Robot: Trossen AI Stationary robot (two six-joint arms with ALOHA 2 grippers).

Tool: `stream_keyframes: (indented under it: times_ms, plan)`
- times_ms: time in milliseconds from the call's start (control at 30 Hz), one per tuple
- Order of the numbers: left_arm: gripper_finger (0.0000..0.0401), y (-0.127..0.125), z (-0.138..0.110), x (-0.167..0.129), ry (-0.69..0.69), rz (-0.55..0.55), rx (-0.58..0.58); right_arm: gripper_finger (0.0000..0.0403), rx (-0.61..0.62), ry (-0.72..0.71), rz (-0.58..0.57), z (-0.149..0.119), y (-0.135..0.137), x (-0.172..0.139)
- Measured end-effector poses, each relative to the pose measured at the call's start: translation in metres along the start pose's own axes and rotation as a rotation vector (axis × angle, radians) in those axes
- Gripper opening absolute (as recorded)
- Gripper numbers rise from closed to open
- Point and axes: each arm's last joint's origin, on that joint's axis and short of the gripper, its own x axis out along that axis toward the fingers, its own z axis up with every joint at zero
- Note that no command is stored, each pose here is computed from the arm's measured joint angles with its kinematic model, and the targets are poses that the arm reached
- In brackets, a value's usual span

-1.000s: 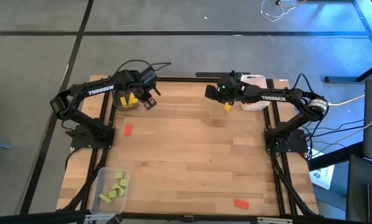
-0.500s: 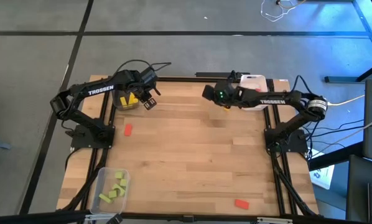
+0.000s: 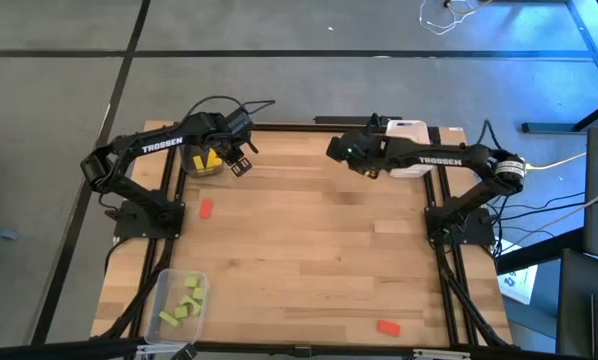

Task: Sort & place blocks by color
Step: Put the yellow block into the black bin

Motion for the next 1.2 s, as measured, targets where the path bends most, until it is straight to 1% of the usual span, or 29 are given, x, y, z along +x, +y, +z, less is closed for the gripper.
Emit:
stream_keyframes:
  times_ms: [100,200,300,400,567,700,900,1200]
  plan:
    - [0.0082,0.000,0.000,0.000,0.000,0.000,0.000,0.0257,-0.017,0.007,-0.109,0.006,0.005,-0.017]
    - [0.0082,0.000,0.000,0.000,0.000,0.000,0.000,0.0257,0.029,0.003,-0.194,0.013,0.002,-0.023]
    - [0.0082,0.000,0.000,0.000,0.000,0.000,0.000,0.0257,0.077,-0.001,-0.267,0.017,-0.008,-0.020]
    - [0.0082,0.000,0.000,0.000,0.000,0.000,0.000,0.0257,0.106,0.025,-0.318,0.021,-0.020,-0.012]
    - [0.0082,0.000,0.000,0.000,0.000,0.000,0.000,0.0257,0.162,0.065,-0.366,0.030,-0.039,0.003]
    - [0.0082,0.000,0.000,0.000,0.000,0.000,0.000,0.0257,0.195,0.052,-0.353,0.034,-0.051,0.015]
    - [0.0082,0.000,0.000,0.000,0.000,0.000,0.000,0.0257,0.239,0.083,-0.336,0.036,-0.070,0.031]
    - [0.0082,0.000,0.000,0.000,0.000,0.000,0.000,0.0257,0.287,0.051,-0.271,0.043,-0.081,0.045]
